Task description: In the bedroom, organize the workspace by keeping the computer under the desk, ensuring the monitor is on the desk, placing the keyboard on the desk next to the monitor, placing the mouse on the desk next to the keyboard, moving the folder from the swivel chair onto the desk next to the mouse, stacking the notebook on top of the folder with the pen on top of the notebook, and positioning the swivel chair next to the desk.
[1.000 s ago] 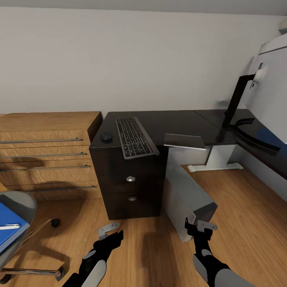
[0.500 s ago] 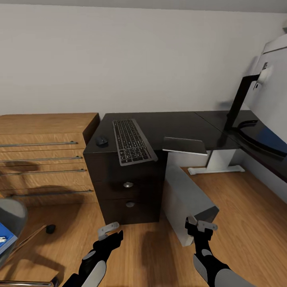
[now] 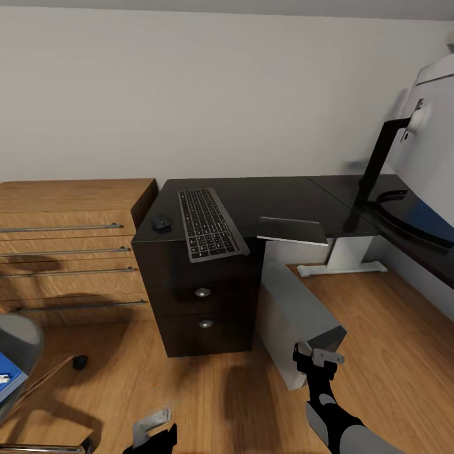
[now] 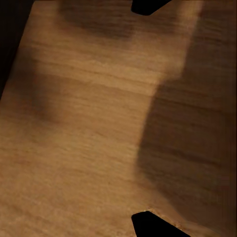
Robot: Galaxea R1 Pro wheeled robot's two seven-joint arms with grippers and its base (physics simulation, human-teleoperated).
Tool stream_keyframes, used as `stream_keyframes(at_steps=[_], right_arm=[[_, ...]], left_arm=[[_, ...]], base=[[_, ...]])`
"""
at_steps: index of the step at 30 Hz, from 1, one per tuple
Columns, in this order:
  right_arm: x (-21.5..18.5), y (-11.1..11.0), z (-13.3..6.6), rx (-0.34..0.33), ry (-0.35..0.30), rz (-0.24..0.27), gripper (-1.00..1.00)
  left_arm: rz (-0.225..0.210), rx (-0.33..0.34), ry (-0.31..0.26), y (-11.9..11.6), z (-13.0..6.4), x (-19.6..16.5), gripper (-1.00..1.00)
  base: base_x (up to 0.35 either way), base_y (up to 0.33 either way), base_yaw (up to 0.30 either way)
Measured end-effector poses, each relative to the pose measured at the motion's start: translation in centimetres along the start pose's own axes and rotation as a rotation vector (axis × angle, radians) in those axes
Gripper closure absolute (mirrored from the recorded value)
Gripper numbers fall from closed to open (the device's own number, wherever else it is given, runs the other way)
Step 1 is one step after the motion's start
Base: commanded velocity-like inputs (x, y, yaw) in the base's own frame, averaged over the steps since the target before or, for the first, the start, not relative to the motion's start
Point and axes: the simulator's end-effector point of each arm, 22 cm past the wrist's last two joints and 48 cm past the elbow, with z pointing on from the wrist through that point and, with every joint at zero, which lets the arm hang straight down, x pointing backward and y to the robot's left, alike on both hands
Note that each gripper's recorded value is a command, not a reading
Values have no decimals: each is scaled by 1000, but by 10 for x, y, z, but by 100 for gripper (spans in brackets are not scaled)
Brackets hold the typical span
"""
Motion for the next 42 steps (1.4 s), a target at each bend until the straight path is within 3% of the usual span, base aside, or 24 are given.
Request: stream_keyframes(at_steps=[3,6,11,13,15,26,42], right_arm=[[0,0,0,0,0,0,-100],[0,0,0,-1,0,-1,-100],[0,0,0,-1,0,-1,-100],[0,1,0,-1,0,-1,-100],[0,0,0,3,-1,3,-100],[0,0,-1,2,-1,5,-100],[0,0,0,3,-1,4,-100]], left_arm=[[-12,-27,-24,21,-2,6,-100],[-9,-34,-36,27,-3,8,-100],[4,-11,-57,17,-7,12,-100],[-8,7,-106,9,-10,7,-100],[-10,8,-118,10,-10,6,-100],[22,-21,-130,33,-7,3,-100],[23,-22,-130,34,-7,3,-100]], base=[[0,0,0],[0,0,0],[0,0,0],[11,0,0],[137,0,0],[214,0,0],[127,0,0]])
